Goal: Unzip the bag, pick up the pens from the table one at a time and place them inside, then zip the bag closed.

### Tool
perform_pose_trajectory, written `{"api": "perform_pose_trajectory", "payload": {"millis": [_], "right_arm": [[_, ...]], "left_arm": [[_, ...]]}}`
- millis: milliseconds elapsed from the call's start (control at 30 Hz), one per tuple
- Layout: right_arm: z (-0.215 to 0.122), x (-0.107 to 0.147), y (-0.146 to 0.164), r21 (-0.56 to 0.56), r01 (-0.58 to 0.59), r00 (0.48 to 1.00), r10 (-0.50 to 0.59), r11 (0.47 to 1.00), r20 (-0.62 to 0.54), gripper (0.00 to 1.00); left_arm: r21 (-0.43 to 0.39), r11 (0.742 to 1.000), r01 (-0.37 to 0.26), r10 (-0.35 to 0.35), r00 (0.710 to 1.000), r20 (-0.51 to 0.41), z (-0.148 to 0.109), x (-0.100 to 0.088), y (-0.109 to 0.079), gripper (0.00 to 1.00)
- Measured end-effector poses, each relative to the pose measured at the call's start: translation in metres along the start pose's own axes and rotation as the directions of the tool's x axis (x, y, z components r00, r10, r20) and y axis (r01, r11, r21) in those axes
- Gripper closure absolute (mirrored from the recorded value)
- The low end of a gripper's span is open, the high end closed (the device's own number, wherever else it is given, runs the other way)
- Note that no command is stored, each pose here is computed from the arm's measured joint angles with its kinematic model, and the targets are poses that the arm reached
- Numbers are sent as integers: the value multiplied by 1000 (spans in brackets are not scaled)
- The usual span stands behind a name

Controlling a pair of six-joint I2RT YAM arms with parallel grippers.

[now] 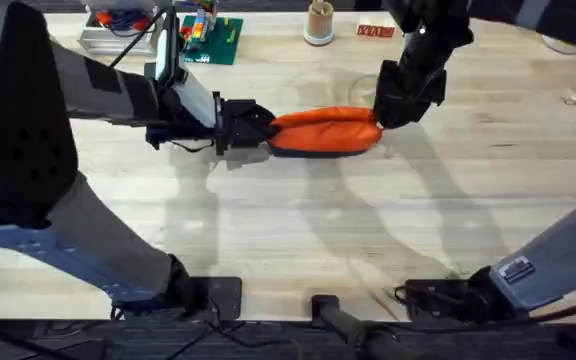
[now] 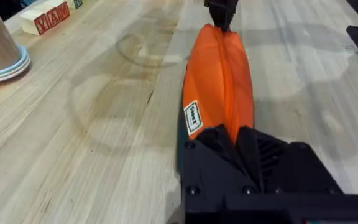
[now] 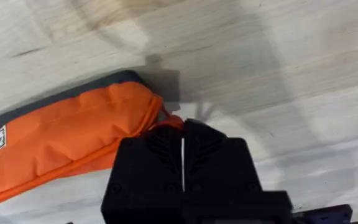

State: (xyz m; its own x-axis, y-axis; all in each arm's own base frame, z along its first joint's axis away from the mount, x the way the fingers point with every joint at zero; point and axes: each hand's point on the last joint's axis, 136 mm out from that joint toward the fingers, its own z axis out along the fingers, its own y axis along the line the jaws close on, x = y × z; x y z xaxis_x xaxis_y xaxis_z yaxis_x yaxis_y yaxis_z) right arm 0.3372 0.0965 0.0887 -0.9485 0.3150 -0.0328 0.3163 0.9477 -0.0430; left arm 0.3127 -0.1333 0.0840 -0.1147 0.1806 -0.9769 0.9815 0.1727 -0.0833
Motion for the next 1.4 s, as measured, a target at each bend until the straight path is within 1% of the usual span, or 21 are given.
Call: {"api": "perform_pose_trajectory", "payload": {"millis": [167,400,533,667,967,1200,1300,1400], "right_arm": [[-3,-2,-3,-14,21,1000,-21,1000,2,970],[-35,-12,-4,-70,60,992,-52,996,112,970],[-45,-11,-7,-84,64,990,-53,994,132,970],[-44,-9,-15,-80,47,994,-39,996,105,970],[-43,-13,-20,-86,27,995,-18,996,99,970],[-31,-18,-24,-73,6,997,-1,997,77,970],[-25,-20,-32,-69,-18,998,23,997,65,970],[-15,-20,-47,-53,-57,997,59,997,46,970]], "left_arm": [[0,1000,0,0,1000,0,0,0,0,960],[2,1000,0,0,1000,1,1,0,0,960],[2,1000,0,0,1000,1,1,0,0,960],[7,1000,-1,1,1000,1,2,-1,-1,959],[9,1000,-2,2,1000,1,3,-1,-2,959],[10,1000,-2,2,1000,1,3,-1,-2,959],[10,1000,-2,2,1000,1,3,-1,-2,959],[10,1000,-2,1,1000,1,3,-1,-2,959]]}}
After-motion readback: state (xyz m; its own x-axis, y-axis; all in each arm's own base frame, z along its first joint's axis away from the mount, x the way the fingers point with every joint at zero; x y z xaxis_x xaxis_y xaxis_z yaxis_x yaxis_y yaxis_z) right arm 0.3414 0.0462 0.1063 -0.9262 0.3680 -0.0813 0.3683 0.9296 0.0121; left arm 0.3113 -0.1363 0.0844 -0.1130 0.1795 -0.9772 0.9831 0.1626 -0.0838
